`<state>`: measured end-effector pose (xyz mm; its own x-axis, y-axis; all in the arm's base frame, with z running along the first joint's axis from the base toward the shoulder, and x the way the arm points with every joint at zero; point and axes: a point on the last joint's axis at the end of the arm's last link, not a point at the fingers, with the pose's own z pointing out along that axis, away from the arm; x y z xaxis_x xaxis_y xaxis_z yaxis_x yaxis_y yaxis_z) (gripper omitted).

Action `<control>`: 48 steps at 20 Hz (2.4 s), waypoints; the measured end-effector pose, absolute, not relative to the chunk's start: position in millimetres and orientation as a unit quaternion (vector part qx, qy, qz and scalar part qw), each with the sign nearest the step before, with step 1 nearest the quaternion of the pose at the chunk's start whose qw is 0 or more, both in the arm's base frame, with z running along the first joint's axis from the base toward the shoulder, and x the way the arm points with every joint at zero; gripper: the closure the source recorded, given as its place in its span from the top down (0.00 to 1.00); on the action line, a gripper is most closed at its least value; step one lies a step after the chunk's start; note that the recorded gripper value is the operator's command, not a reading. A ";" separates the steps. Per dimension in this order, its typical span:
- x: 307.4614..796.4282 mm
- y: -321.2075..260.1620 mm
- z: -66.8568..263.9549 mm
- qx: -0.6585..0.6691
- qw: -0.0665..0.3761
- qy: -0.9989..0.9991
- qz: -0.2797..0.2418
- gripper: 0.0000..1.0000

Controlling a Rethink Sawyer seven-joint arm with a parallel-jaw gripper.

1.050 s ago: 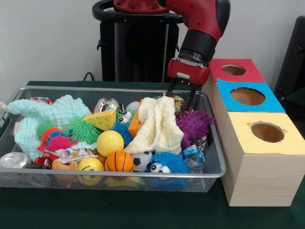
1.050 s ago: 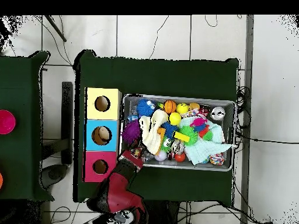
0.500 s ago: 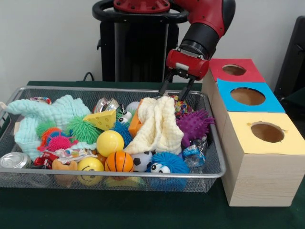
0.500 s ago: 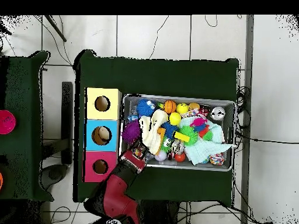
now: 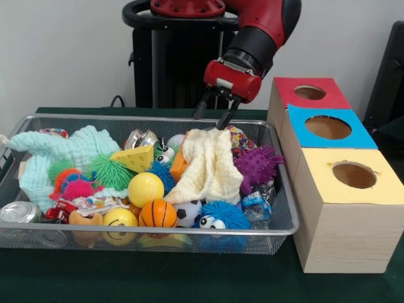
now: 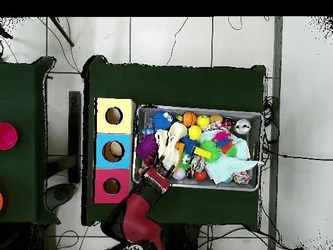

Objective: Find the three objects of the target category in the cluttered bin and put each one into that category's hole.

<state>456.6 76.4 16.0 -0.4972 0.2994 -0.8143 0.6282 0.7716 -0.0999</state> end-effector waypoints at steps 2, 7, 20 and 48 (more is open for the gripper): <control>455.2 68.5 13.4 0.276 0.413 0.845 -0.199 1.00; 449.0 51.4 6.5 0.270 0.395 0.855 -0.199 1.00; 435.1 20.5 -14.5 0.270 0.333 0.893 -0.137 1.00; 459.2 72.7 -9.9 0.280 0.323 0.902 -0.063 0.00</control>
